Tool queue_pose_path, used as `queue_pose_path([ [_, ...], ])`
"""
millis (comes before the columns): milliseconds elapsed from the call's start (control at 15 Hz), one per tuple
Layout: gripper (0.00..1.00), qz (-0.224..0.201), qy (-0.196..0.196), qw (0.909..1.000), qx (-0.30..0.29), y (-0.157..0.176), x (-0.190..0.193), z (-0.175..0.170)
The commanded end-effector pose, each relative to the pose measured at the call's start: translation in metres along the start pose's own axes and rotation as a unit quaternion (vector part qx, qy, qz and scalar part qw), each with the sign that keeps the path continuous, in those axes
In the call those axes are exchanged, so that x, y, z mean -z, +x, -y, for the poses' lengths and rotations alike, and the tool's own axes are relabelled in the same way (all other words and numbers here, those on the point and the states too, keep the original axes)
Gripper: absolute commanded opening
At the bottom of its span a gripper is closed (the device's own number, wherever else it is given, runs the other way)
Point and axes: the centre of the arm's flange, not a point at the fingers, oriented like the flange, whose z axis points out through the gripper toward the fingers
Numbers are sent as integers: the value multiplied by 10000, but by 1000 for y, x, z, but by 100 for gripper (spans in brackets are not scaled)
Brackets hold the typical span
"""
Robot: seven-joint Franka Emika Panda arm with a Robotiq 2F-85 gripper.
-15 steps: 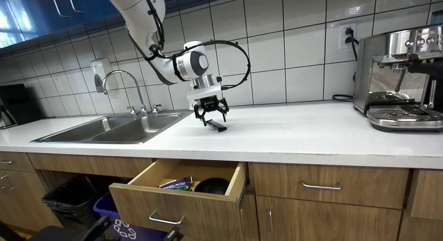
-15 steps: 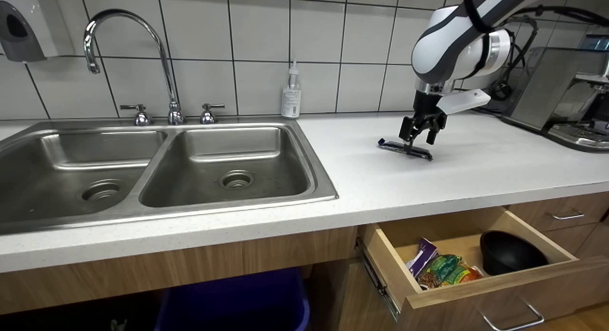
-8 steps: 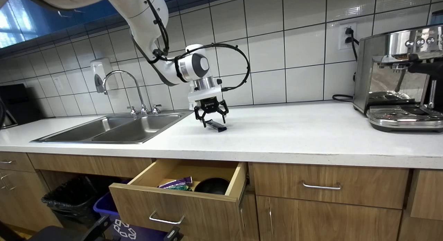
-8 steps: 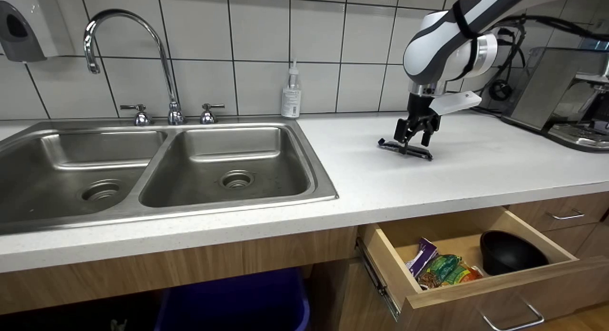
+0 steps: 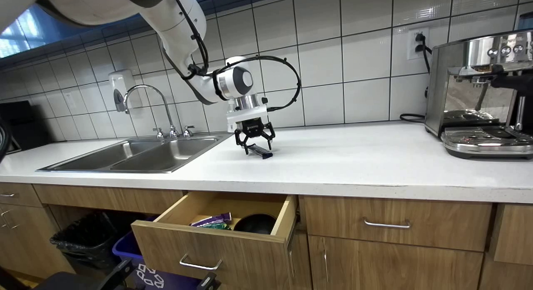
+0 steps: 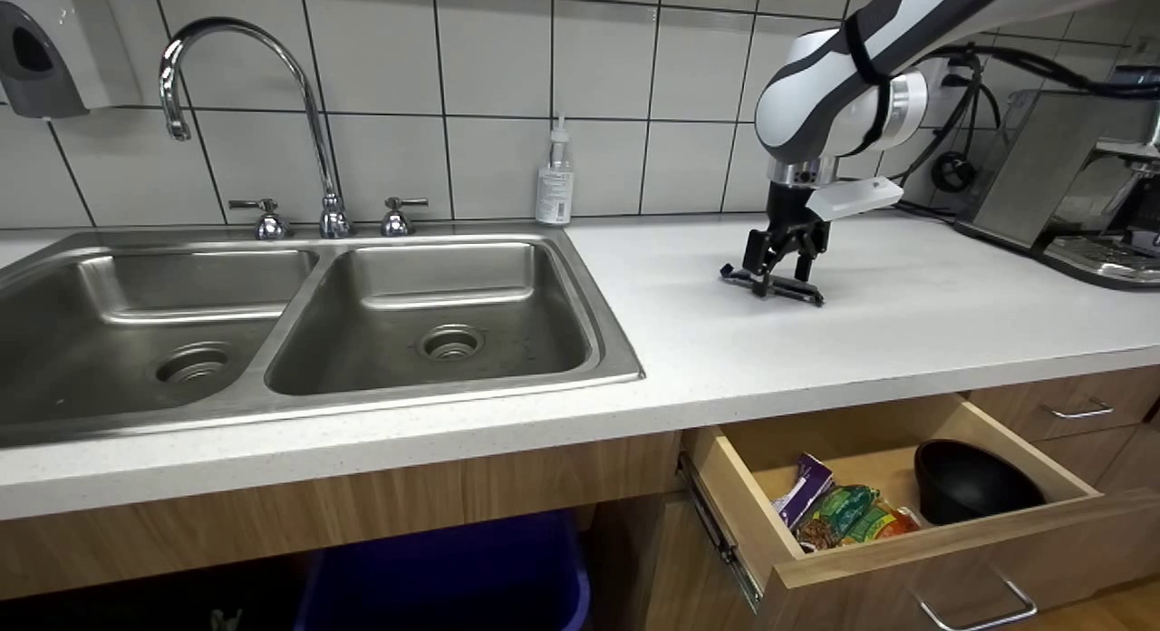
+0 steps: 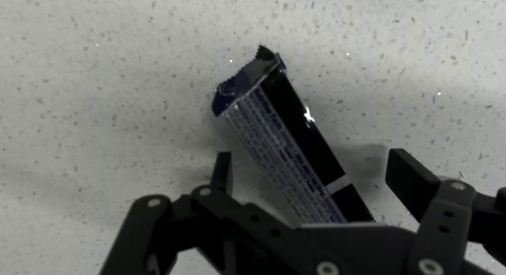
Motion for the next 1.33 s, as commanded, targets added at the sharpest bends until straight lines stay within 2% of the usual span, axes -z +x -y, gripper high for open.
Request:
queue_pose_path([
  [0, 97, 99, 75, 9998, 156, 20, 1, -7],
  [67, 72, 110, 96, 9998, 161, 21, 0, -7],
  [200, 69, 130, 106, 9997, 172, 23, 0, -7],
  [267, 63, 126, 98, 9997, 177, 24, 1, -7],
  [733, 9, 22, 58, 9998, 212, 28, 11, -7],
  [800, 5, 1, 44, 9997, 221, 27, 12, -7],
  [867, 7, -22, 30, 9997, 226, 26, 13, -7],
  [1267, 7, -108, -8, 9996, 260, 15, 18, -2],
])
